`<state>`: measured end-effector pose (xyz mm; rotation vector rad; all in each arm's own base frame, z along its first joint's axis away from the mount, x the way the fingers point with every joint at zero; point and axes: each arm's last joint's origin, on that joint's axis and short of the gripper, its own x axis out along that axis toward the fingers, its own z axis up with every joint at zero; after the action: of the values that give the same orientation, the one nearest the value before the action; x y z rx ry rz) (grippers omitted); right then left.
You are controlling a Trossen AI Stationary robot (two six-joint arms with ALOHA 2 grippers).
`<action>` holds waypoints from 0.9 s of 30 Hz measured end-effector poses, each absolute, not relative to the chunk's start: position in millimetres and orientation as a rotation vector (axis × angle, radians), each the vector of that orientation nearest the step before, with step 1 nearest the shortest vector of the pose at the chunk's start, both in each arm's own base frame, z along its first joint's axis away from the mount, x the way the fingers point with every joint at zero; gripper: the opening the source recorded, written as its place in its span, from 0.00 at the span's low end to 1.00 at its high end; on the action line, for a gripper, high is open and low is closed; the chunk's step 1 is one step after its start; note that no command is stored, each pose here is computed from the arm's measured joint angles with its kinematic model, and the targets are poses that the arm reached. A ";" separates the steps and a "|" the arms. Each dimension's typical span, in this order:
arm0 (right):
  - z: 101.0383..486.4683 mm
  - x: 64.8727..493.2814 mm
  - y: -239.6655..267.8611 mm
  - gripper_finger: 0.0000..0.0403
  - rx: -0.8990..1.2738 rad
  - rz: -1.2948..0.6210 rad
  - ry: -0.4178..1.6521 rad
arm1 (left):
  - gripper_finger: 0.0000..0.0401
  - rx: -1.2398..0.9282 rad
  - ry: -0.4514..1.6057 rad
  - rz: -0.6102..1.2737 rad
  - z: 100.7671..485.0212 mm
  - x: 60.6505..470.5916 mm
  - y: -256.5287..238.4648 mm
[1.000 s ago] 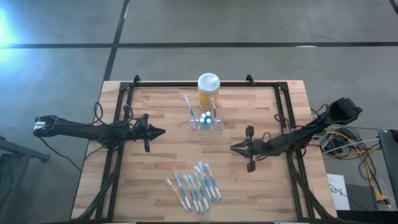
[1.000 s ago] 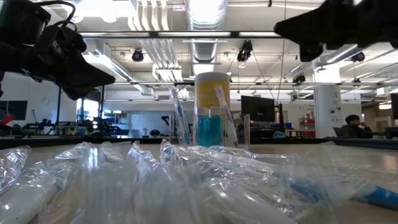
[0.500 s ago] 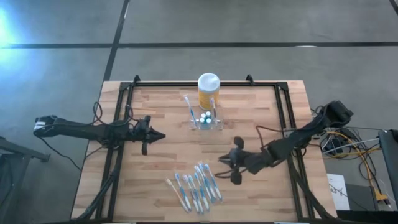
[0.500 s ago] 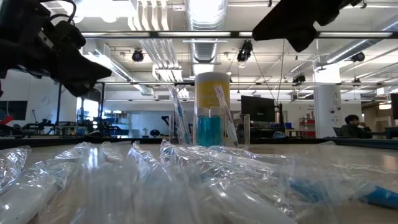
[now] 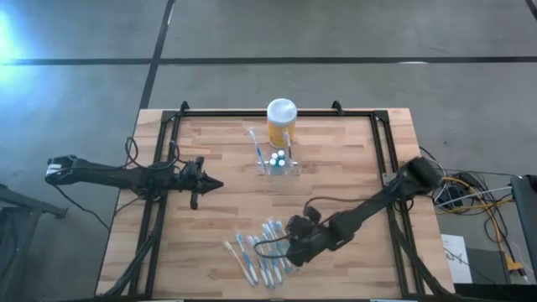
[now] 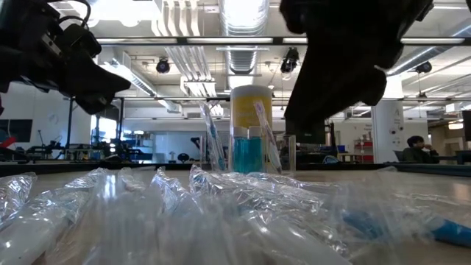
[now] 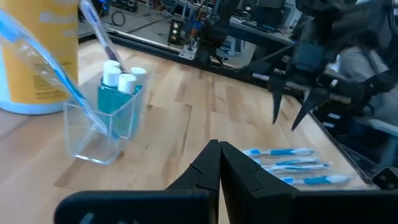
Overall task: Pick & Place toothbrushing station
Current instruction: Put the blue toothbrush into the transparent organizer
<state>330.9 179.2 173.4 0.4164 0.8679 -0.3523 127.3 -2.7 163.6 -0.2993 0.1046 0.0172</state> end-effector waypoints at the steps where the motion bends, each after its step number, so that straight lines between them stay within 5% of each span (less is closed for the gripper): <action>1: 170.0 335.2 181.7 0.40 0.412 -0.367 0.883 | 0.03 -0.306 0.105 0.013 163.6 127.3 -2.8; 10: 152.4 363.4 183.9 0.54 0.385 -0.602 0.972 | 0.02 -0.315 0.109 -0.002 163.5 127.3 -3.3; 27: 145.9 359.5 178.7 0.56 0.362 -0.650 1.117 | 0.03 -0.326 0.112 -0.002 163.0 127.2 -3.3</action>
<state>359.5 178.7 145.9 0.3617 1.1172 -0.6504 127.2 -3.3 163.0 -0.3256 0.1116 -0.0021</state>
